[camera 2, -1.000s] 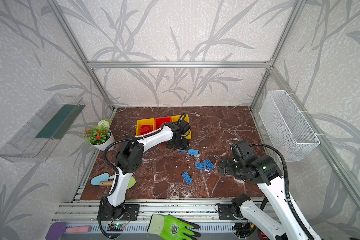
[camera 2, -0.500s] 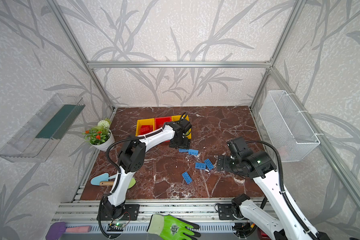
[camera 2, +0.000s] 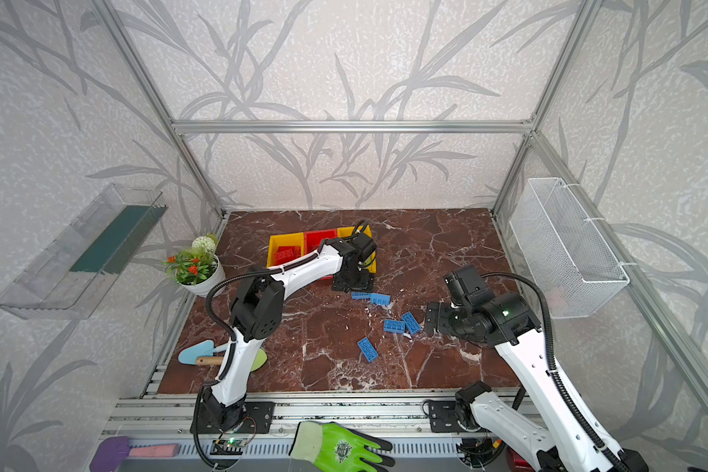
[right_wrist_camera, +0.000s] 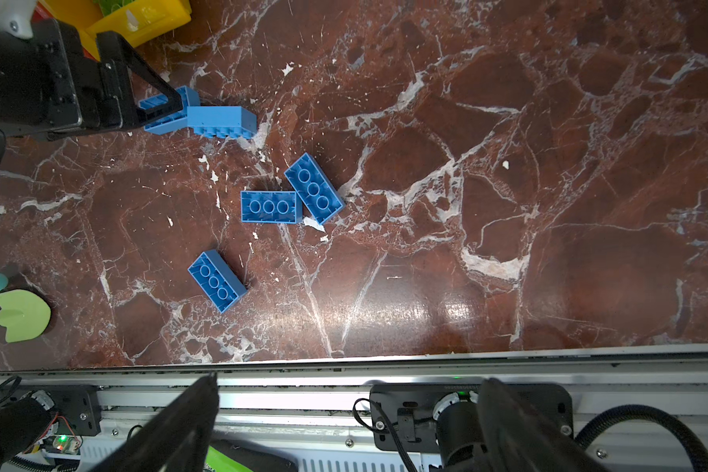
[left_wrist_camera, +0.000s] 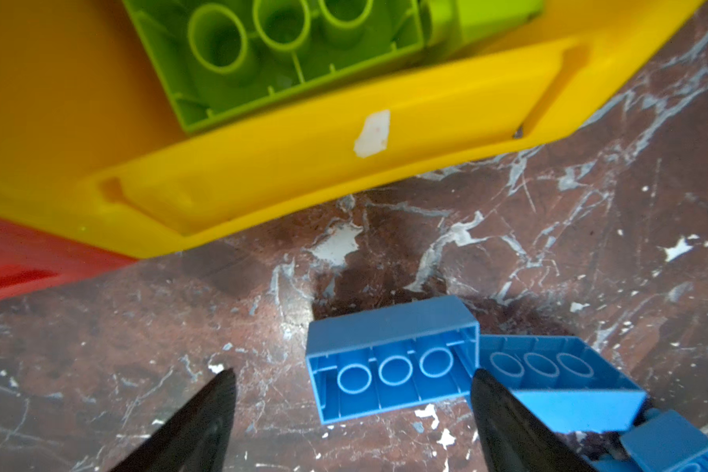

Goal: Sort the legos into containers by color
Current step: 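Close the left gripper on the blue brick and lift it, then carry the blue brick with the left gripper over the red bin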

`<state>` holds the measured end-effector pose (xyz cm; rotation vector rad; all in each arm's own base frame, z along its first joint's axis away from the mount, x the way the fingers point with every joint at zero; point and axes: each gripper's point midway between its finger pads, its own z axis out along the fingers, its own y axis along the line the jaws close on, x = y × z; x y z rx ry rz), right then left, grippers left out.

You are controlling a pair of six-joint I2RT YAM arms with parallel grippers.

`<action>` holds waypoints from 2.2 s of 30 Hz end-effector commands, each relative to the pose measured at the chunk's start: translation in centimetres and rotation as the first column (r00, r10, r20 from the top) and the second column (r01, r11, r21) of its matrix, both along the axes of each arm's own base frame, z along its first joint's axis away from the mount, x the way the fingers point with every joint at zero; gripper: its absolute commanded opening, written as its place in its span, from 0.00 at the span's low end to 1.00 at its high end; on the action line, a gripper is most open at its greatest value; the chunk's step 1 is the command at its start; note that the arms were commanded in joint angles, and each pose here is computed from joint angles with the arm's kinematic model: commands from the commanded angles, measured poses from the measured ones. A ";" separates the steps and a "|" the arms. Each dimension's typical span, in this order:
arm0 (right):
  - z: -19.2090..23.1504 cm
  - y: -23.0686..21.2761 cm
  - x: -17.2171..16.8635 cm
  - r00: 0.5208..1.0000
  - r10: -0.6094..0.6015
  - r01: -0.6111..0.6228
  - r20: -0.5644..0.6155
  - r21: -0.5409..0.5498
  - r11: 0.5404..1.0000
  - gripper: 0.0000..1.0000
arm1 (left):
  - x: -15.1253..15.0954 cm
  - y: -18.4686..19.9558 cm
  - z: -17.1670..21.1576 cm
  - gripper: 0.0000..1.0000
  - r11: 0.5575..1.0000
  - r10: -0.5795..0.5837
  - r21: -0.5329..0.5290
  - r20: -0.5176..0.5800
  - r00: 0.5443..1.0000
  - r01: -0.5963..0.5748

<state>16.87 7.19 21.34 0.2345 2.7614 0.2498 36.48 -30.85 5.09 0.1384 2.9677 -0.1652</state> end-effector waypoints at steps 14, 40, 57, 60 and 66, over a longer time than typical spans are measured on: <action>0.6 -0.5 0.2 1.000 0.016 -0.015 0.017 -0.025 1.000 0.99 | 0.0 -0.9 1.1 0.92 0.995 0.094 -0.031 -0.030 0.995 -0.095; -0.1 -1.2 0.5 1.000 0.003 -0.003 -0.005 -0.020 1.000 0.99 | -0.3 -0.1 -3.0 0.76 0.988 0.126 0.094 -0.064 0.990 -0.120; 0.5 -0.5 2.6 1.000 0.009 -0.009 0.010 -0.014 1.000 0.99 | 0.3 2.4 2.5 0.48 0.988 0.088 0.130 0.018 0.996 -0.090; 0.9 -0.1 3.8 1.000 0.011 -0.011 0.016 -0.010 1.000 0.99 | 1.3 3.8 4.7 0.44 0.988 0.111 0.105 0.044 0.993 -0.115; 1.4 1.5 6.7 1.000 0.001 -0.002 0.031 0.039 0.999 0.99 | 4.0 7.8 8.2 0.44 0.981 0.187 0.036 0.085 0.979 -0.191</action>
